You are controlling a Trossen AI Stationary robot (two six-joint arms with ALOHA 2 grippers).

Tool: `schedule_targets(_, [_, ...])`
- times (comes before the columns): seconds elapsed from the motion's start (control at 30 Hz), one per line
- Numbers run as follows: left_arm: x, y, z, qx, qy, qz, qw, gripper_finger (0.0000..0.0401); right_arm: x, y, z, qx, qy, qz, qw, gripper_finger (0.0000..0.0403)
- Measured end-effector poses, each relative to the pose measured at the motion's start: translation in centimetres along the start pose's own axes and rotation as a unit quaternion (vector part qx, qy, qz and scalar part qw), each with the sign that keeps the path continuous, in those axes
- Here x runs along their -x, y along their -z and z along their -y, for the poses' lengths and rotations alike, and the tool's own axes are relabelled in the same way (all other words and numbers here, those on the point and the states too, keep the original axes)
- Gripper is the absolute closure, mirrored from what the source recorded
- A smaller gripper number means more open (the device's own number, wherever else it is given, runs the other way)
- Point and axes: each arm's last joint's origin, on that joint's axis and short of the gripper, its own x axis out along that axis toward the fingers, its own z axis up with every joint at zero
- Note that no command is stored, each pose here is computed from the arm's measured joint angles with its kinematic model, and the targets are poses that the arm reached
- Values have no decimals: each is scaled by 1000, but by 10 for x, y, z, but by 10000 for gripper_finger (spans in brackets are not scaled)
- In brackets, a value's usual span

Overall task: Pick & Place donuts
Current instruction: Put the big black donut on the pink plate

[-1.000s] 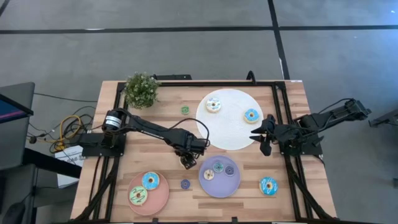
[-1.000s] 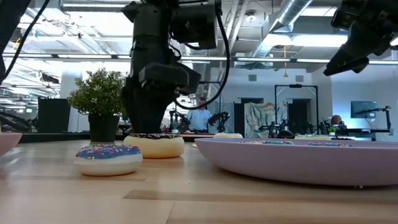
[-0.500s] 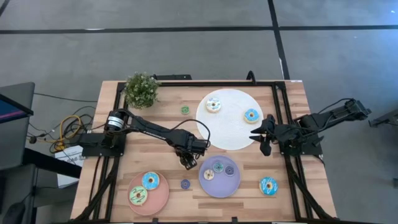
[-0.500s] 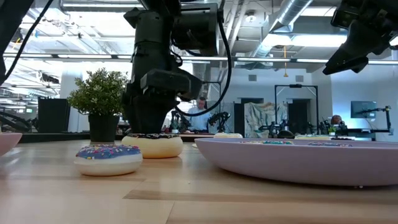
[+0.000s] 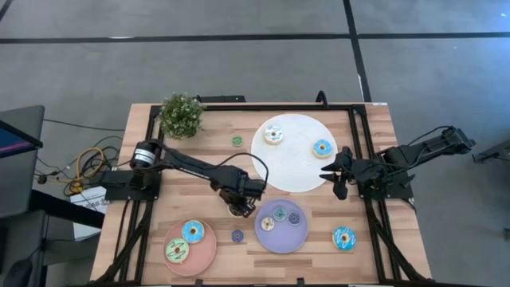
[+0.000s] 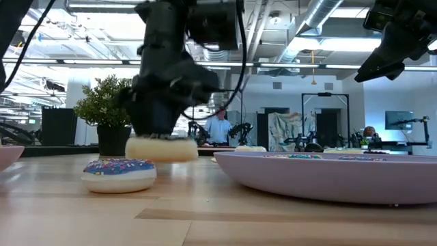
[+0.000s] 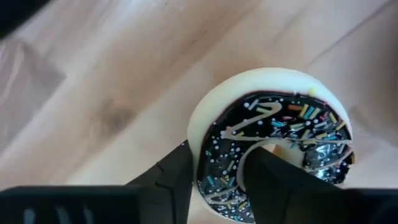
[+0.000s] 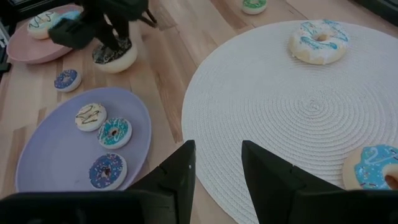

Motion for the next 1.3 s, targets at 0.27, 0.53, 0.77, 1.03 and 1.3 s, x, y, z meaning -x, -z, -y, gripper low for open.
schedule_targets(0.27, [57, 32, 30, 129, 15, 28, 991, 293, 0, 0, 0, 13, 0, 0, 1000, 282])
schedule_targets(0.53, [73, 93, 63, 250, 44, 33, 967, 293, 0, 0, 0, 30, 0, 0, 1000, 282])
schedule_targets(0.77, [66, 145, 76, 333, 44, 40, 941, 293, 0, 0, 0, 31, 0, 0, 1000, 282])
schedule_targets(1.03, [59, 191, 81, 361, 41, 31, 931, 293, 0, 0, 0, 70, 0, 0, 998, 282])
schedule_targets(1.3, [34, 214, 84, 326, -7, 40, 945, 293, 0, 0, 0, 69, -1, 0, 998, 282])
